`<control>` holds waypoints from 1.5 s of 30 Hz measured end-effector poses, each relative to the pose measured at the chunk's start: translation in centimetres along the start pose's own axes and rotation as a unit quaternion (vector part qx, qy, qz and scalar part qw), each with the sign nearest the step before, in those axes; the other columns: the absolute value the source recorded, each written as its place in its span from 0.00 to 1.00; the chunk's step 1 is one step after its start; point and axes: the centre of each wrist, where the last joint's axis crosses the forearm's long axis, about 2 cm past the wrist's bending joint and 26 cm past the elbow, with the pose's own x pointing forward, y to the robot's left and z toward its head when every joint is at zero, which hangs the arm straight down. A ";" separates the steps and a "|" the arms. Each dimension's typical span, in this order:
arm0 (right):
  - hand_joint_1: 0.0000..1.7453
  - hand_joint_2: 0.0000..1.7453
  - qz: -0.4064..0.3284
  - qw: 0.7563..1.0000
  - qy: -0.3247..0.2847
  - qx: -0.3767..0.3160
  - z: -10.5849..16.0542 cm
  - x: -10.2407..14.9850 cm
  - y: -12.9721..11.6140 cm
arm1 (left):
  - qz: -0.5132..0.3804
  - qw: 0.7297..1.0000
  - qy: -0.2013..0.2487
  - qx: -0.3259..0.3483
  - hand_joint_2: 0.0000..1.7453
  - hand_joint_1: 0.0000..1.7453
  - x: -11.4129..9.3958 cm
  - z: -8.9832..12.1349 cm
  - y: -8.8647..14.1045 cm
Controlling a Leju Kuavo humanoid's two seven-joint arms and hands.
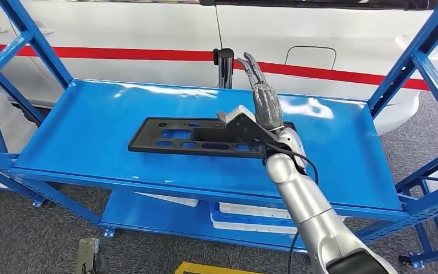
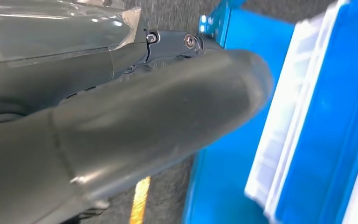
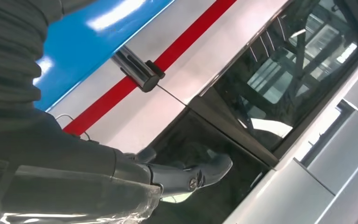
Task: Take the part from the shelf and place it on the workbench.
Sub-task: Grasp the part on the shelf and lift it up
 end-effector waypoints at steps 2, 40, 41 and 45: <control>0.00 1.00 0.004 1.000 -0.016 -0.002 1.4 1.2 0.4 | -0.011 1.000 0.005 -0.017 0.00 0.00 0.0 0.1 -0.5; 0.00 1.00 0.054 0.986 -0.016 0.160 7.1 5.1 4.7 | -0.059 0.993 0.062 -0.086 0.00 0.00 -1.0 1.7 -3.0; 0.00 1.00 0.054 0.986 -0.007 0.159 7.1 4.8 4.7 | -0.059 0.993 0.062 -0.086 0.00 0.00 -1.0 1.7 -3.0; 0.00 1.00 0.057 0.987 0.030 0.148 7.0 3.2 4.4 | -0.060 0.993 0.062 -0.085 0.00 0.00 -1.0 1.6 -3.0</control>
